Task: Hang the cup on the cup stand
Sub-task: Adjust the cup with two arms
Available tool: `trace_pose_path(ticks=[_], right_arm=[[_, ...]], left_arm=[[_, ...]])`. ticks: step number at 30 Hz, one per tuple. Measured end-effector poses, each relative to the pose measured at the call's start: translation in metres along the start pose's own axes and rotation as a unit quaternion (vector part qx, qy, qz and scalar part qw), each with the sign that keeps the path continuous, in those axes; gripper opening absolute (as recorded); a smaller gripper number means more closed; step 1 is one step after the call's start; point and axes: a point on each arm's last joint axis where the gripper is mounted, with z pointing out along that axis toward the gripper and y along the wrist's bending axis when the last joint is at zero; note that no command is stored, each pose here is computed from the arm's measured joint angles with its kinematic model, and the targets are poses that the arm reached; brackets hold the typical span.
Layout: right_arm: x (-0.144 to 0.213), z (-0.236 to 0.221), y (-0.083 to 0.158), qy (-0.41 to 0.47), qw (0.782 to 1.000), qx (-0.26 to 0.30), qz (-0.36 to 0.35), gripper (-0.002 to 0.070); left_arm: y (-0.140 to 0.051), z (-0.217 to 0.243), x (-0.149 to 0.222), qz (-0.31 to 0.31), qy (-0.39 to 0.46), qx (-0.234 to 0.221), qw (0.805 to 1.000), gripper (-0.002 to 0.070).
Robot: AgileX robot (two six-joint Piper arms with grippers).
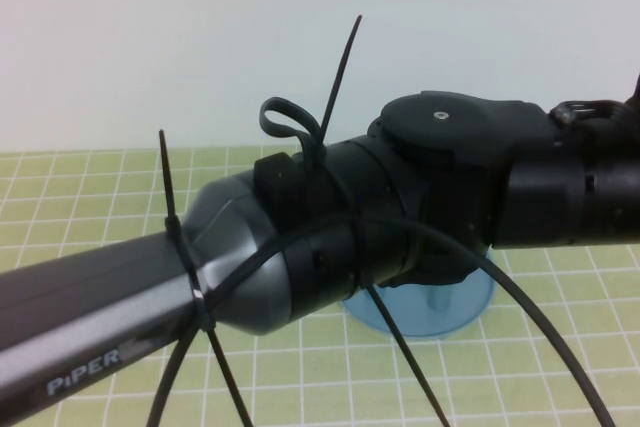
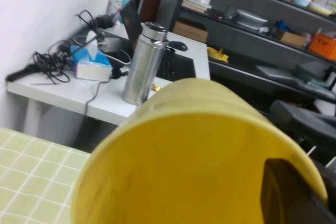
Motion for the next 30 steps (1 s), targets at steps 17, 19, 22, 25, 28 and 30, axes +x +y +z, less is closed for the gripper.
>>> trace_pose_path(ticks=[17, 19, 22, 25, 28, 30], right_arm=[[0.000, 0.000, 0.003, -0.003, 0.999, -0.016, -0.039, 0.0693], [0.000, 0.000, 0.004, -0.003, 0.999, -0.021, -0.046, 0.0693], [0.000, 0.000, 0.004, -0.004, 0.998, -0.022, -0.051, 0.0692], [-0.001, 0.000, 0.004, -0.004, 0.998, -0.022, -0.052, 0.0664], [-0.001, 0.000, 0.004, -0.004, 0.998, -0.023, -0.053, 0.0623], [-0.001, 0.000, 0.004, -0.004, 0.998, -0.023, -0.053, 0.0606]], left_arm=[[-0.023, 0.017, 0.021, 0.010, 0.025, 0.018, 0.999, 0.0000], [-0.023, 0.017, 0.021, 0.010, 0.025, 0.018, 0.999, 0.0000], [-0.023, 0.017, 0.021, 0.010, 0.025, 0.018, 0.999, 0.0000], [-0.023, 0.017, 0.021, 0.010, 0.025, 0.018, 0.999, 0.0000], [-0.023, 0.017, 0.022, 0.014, 0.026, 0.019, 0.999, 0.0001], [-0.023, 0.017, 0.022, 0.014, 0.026, 0.019, 0.999, 0.0001]])
